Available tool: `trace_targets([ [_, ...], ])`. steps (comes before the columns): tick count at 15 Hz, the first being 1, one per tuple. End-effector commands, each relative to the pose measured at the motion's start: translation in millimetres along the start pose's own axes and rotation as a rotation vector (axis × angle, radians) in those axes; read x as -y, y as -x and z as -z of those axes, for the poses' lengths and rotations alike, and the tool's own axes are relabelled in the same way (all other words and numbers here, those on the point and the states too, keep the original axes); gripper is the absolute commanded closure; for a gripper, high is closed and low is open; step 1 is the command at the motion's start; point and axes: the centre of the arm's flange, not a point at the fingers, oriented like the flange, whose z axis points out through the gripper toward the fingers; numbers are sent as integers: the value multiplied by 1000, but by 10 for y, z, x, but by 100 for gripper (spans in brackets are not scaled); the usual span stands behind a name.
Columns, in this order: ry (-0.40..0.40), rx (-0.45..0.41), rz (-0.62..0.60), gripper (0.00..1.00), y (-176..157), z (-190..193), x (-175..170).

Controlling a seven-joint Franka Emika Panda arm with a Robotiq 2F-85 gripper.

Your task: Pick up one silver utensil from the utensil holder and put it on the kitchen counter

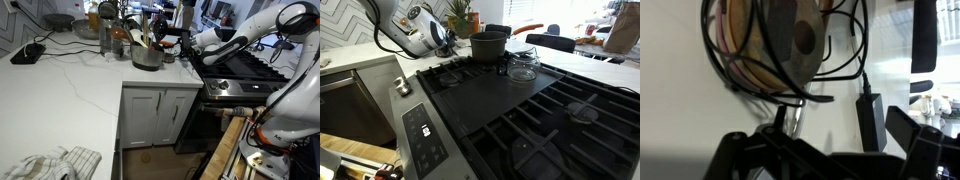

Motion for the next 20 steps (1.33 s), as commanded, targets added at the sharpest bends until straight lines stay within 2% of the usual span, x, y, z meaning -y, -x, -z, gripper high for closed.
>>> trace_targets([
  [1,108,-36,-21,0,-212,308,418],
  [4,187,-101,-40,0,-313,510,639],
  [7,290,-128,-51,0,-458,800,899],
  [8,319,-110,-70,0,-482,914,983],
  [9,343,-26,-132,0,-477,1068,1087],
  [10,324,8,-178,0,-463,1170,1185],
  [12,345,60,-278,0,-368,1434,1343],
  [16,425,176,-484,0,-39,1758,1391],
  [18,485,230,-495,0,223,1904,1297],
  [20,574,259,-423,0,479,2074,1170],
])
